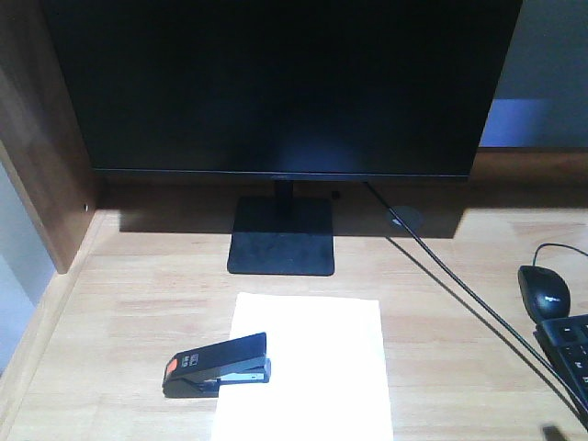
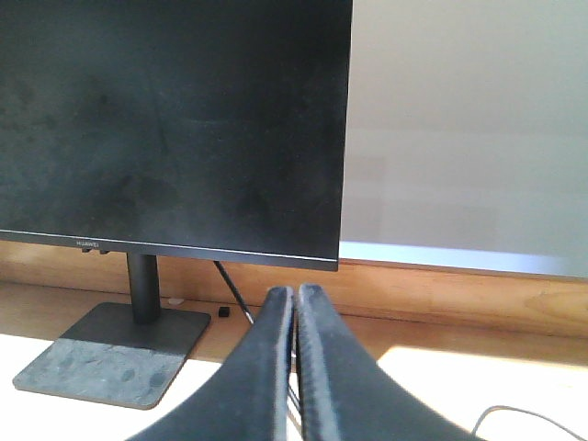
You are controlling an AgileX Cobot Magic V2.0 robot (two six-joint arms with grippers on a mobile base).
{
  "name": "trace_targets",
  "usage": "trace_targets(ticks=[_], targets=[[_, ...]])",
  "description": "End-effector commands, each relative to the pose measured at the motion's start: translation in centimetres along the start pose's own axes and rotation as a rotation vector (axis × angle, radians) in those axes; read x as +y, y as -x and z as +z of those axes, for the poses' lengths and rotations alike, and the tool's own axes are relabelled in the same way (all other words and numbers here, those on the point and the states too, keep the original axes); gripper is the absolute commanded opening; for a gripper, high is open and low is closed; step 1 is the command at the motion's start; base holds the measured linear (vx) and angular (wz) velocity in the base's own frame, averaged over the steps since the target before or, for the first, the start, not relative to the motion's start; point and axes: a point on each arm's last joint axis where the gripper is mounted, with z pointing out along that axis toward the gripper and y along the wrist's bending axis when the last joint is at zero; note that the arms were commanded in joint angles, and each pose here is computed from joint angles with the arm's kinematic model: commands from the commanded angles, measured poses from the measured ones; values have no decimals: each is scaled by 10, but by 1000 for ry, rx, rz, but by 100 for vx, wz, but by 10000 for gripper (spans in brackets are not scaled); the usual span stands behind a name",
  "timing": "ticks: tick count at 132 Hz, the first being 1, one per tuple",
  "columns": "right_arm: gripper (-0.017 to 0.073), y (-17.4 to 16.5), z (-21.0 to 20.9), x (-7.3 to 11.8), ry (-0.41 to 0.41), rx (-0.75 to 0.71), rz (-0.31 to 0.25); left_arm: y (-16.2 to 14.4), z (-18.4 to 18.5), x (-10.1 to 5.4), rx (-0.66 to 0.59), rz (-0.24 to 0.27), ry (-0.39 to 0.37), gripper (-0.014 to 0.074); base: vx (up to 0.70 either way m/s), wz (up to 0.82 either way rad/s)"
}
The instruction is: Grab stapler and paper to desk for stapling
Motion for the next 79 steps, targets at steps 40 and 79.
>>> trace_targets(ticks=[40,79], targets=[[-6,8,0,0,8,-19,-21,-38,-1,9,-18,-19,106,-6,0,0],[-6,8,0,0,8,-19,-21,-48,1,11,-33,-10,112,-6,0,0]])
